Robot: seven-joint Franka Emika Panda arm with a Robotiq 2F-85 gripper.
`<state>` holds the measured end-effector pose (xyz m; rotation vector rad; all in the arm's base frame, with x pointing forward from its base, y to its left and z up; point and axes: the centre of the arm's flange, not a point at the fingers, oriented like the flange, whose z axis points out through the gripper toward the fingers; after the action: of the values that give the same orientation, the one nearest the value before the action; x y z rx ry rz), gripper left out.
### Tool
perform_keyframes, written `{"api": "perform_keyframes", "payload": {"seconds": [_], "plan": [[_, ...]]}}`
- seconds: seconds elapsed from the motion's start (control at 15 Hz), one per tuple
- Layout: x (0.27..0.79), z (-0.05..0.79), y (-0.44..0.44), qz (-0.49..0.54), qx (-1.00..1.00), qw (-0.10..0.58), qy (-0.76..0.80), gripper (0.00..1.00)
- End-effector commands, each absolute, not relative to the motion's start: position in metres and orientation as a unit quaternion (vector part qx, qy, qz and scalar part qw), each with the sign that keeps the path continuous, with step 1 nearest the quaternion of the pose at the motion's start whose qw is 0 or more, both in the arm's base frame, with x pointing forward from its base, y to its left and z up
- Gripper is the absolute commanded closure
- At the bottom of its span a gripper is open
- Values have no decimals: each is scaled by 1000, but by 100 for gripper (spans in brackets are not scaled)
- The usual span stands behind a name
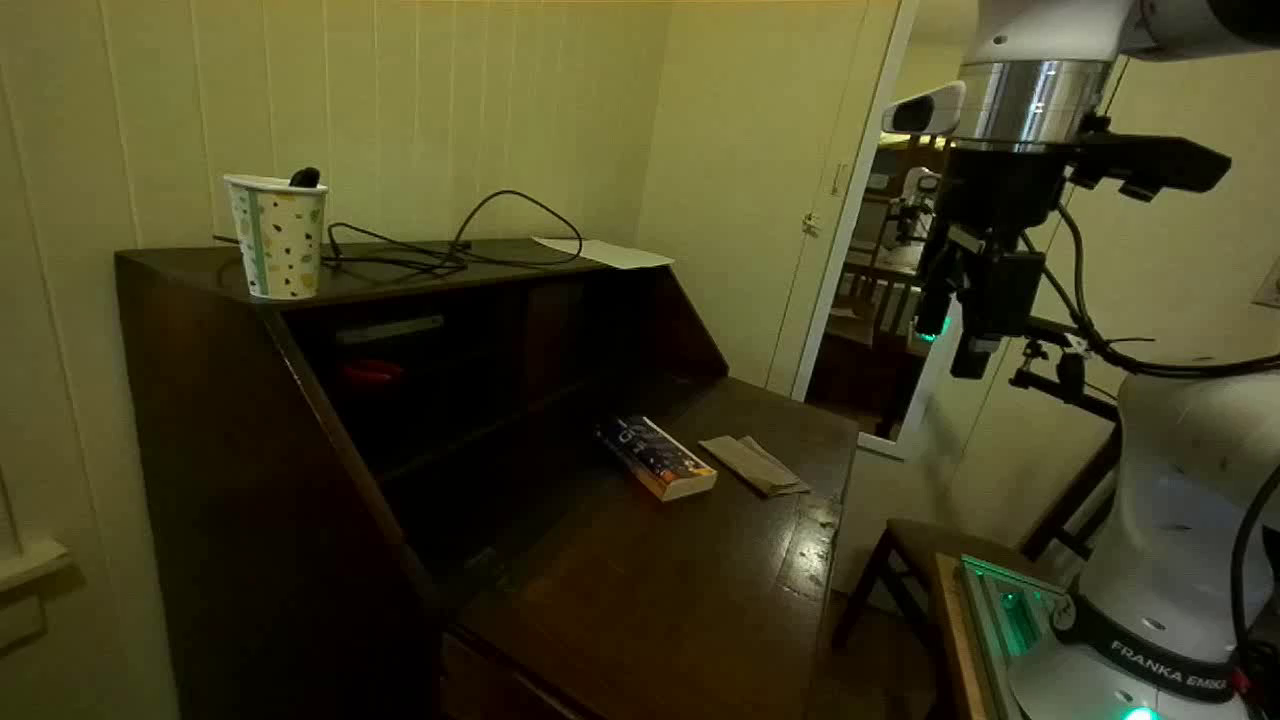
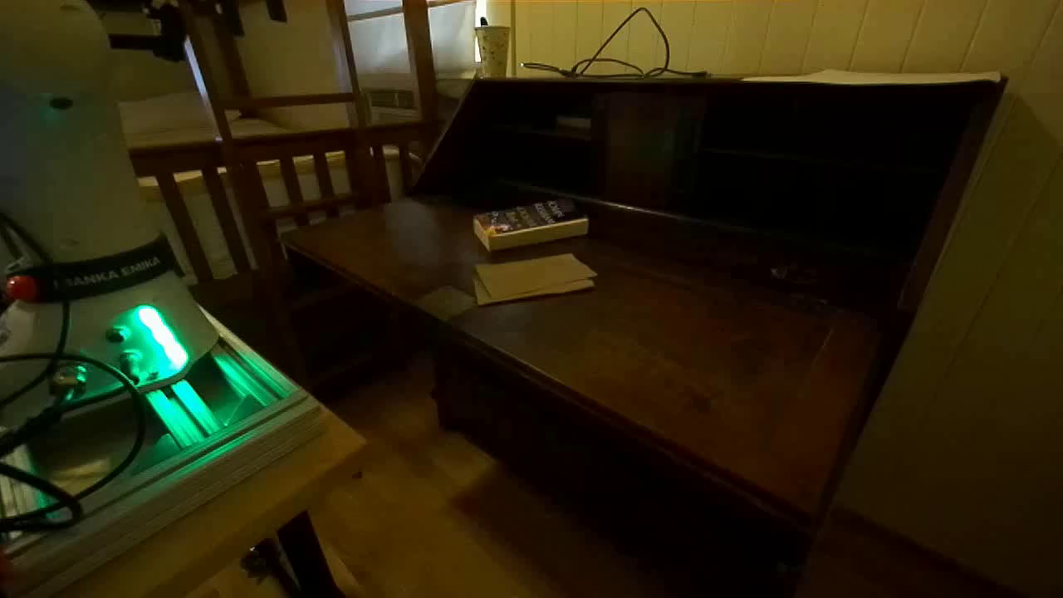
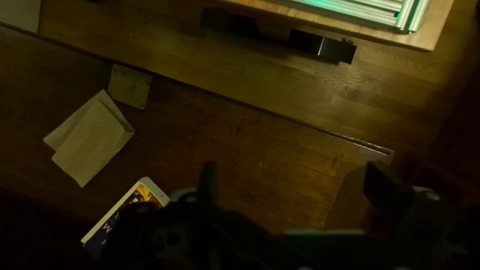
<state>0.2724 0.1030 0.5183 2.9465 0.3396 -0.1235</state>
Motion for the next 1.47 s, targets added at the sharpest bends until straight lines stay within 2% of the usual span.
{"api": "perform_keyframes", "payload": {"seconds": [0.0,0.53,1.13,1.4], "plan": [[272,518,103,-41,989,86,114,0],[272,518,103,-41,989,86,114,0],[347,506,27,-22,989,120,83,0],[390,490,8,-17,994,10,112,0]]}}
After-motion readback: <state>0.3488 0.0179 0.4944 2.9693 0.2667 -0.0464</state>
